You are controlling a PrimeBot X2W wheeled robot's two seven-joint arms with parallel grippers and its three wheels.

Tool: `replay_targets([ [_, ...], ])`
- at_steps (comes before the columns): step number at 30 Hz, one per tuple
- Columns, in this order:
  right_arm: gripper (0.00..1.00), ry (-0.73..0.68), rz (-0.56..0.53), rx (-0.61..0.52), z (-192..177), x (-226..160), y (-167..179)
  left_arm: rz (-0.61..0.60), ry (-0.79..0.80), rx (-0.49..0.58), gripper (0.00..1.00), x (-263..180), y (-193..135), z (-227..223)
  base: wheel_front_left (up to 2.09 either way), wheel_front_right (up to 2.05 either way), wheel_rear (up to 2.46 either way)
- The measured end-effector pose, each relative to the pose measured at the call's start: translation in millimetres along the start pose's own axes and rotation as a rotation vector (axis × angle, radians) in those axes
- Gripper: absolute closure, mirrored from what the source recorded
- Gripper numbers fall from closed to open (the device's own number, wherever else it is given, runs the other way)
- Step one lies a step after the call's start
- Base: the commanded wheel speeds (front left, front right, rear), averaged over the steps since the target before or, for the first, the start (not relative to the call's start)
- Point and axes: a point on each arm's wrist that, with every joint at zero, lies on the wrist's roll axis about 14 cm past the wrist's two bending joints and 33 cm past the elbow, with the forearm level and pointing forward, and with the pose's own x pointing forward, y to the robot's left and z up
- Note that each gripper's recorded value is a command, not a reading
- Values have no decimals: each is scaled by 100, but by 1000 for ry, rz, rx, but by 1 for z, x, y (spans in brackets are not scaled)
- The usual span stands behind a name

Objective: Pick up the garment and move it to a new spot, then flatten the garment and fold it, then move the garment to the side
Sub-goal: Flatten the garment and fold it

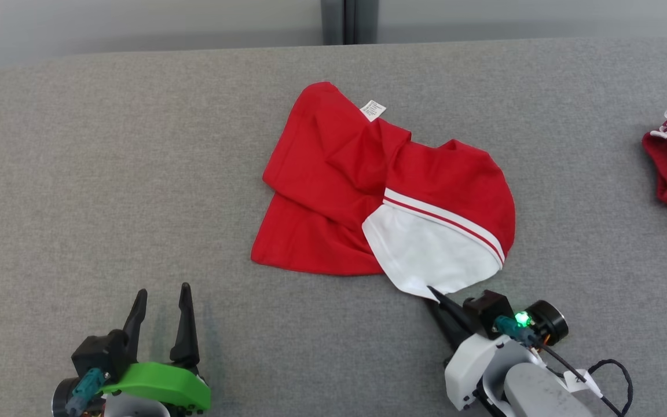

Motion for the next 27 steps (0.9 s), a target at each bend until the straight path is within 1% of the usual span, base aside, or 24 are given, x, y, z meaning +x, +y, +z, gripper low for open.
replay_targets([
  [2,100,-16,-40,-5,5,1,-12,1,0,-2,0,1,0,0,0,0,0],
  [4,100,-32,-104,-32,12,-4,-36,-14,-2,-4,0,3,-4,1,0,0,0],
  [7,100,-45,-235,-97,18,-27,-90,-38,-14,-6,0,8,-13,5,0,0,0],
  [11,100,-77,-351,-153,31,-54,-130,-78,-20,-3,0,13,-26,7,0,0,0],
  [15,100,-95,-439,-167,38,-78,-155,-117,-16,-2,0,16,-39,6,0,0,0],
  [17,100,-88,-469,-160,34,-88,-161,-135,-14,-2,0,18,-45,5,0,0,0],
  [19,100,-61,-497,-143,23,-99,-164,-152,-9,-2,0,19,-51,4,0,0,0],
  [20,92,-51,-507,-130,18,-102,-165,-157,-6,-2,0,19,-52,3,0,0,0],
  [21,81,-41,-520,-114,12,-106,-166,-163,-5,-1,0,20,-54,2,0,0,0],
  [22,0,-41,-525,-100,11,-107,-165,-168,-4,0,0,20,-56,2,0,0,0],
  [25,0,-68,-519,-62,14,-103,-156,-180,0,2,0,21,-60,1,0,0,0],
  [27,0,-110,-522,-41,23,-100,-154,-190,0,6,0,25,-63,2,0,0,0],
])
